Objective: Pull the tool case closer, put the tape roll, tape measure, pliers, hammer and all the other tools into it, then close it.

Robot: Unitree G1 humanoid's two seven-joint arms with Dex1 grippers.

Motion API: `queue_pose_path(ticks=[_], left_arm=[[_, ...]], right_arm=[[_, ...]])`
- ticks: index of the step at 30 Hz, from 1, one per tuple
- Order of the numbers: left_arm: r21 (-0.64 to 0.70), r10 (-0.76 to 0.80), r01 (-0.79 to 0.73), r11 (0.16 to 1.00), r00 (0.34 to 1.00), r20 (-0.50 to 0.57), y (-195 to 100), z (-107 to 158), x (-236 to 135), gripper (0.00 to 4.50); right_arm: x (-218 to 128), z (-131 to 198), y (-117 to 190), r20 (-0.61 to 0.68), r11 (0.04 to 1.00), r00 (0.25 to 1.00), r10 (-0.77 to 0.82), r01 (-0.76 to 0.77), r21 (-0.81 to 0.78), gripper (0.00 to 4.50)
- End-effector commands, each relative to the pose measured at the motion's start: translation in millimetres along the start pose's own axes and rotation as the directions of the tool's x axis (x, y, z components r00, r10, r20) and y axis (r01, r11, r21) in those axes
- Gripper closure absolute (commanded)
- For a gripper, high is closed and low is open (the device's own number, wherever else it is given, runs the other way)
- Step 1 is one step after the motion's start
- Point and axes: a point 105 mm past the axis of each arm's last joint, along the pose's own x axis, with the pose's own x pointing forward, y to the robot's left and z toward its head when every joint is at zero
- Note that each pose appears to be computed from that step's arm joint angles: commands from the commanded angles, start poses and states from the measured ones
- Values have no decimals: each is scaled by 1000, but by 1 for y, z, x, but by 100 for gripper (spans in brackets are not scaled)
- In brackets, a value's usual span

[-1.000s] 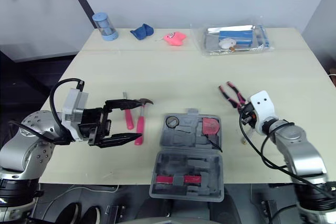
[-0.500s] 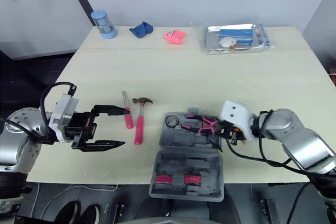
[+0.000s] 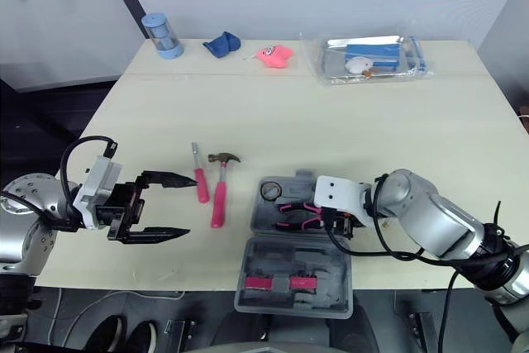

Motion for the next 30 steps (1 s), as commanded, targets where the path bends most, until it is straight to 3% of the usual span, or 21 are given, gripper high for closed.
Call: queue_pose_path(ticks=[1,21,25,28,30], left_arm=[[37,-25,25,999,1000,-13,-3,4,-8,0],[25,0,0,1000,1000,-3,-4,-3,-9,0],[26,1,-1,1000,1000,3,-4,-2,-8,0],[26,-2,2,1000,1000,12,-4,0,-6,0],[27,-5,5,1000,1000,16,-4,1,-5,0]], right_arm=[[4,13,-1,15,999,1000,-20,21,-44,354],[28,33,0,46,996,999,3,1,-88,354],[23,31,2,49,997,998,26,-22,-75,153],[15,34,-4,78,998,997,-3,7,-56,38],[12,36,-4,105,999,994,7,-3,-40,38]])
